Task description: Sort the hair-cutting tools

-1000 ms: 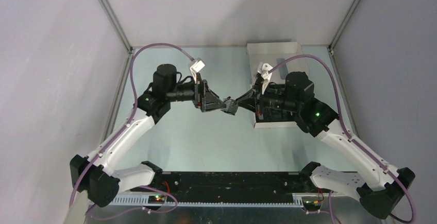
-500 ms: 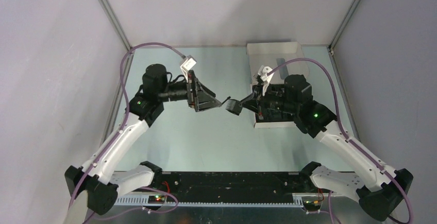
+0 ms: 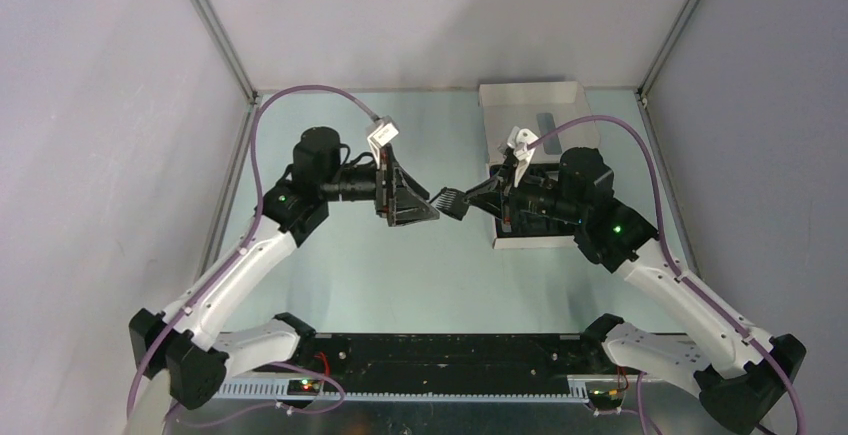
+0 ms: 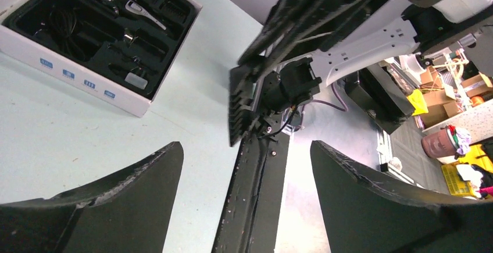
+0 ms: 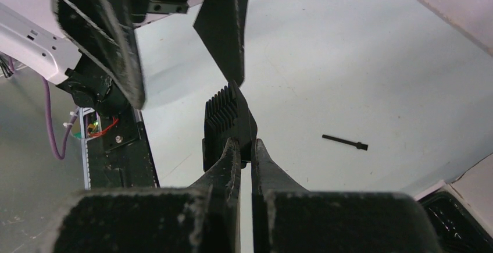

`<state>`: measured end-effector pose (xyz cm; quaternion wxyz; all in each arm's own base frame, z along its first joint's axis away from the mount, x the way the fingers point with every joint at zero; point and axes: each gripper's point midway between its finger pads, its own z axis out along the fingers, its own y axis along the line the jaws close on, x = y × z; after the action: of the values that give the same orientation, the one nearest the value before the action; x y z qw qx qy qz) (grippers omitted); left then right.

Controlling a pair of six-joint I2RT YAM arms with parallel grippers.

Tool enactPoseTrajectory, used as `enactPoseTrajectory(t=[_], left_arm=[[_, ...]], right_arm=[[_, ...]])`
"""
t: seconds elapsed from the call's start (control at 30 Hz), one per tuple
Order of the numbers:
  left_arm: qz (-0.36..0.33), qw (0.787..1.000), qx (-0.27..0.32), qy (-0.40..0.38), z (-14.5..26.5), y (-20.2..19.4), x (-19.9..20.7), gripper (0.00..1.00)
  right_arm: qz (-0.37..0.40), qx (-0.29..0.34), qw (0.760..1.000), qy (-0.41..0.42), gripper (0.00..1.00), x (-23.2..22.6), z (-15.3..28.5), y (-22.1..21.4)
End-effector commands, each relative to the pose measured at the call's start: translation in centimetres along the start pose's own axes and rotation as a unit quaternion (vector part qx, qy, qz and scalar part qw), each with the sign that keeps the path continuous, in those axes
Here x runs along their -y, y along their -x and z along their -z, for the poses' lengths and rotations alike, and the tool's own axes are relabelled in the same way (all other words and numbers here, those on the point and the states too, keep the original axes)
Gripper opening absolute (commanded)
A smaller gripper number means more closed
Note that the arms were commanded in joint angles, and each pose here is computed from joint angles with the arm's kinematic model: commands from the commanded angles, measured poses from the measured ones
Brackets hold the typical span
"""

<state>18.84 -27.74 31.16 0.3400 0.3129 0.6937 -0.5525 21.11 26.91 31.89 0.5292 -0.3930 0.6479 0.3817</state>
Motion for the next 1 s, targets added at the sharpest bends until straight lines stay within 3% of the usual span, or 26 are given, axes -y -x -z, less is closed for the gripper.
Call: enactPoseTrajectory(t=[0.0, 0.4, 0.8, 0.93, 0.97], left_arm=[[-0.025, 1.000, 0.008, -0.009, -0.5, 1.2, 0.6, 0.85], [-0.034, 0.998, -0.004, -0.044, -1.4, 0.7, 2.0, 0.51], [-0.035, 0.998, 0.004, -0.053, -1.8, 1.4, 2.3, 0.41], [-0.039, 0.998, 0.005, -0.055, -1.9, 1.5, 2.5, 0.27], [-0.041, 0.998, 0.005, -0.047, -1.9, 1.5, 2.2, 0.17]], right_arm=[[0.022, 0.040, 0.999, 0.015, 0.00, -0.7, 0.5, 2.3], [0.022, 0.044, 0.998, 0.026, 0.00, -1.0, 0.3, 2.5], [0.019, 0.038, 0.998, 0.040, 0.00, -1.5, 0.2, 2.1], [0.016, 0.034, 0.998, 0.041, 0.00, -1.4, 0.0, 1.9], [0.015, 0.033, 0.998, 0.041, 0.00, -1.4, 0.0, 1.9]])
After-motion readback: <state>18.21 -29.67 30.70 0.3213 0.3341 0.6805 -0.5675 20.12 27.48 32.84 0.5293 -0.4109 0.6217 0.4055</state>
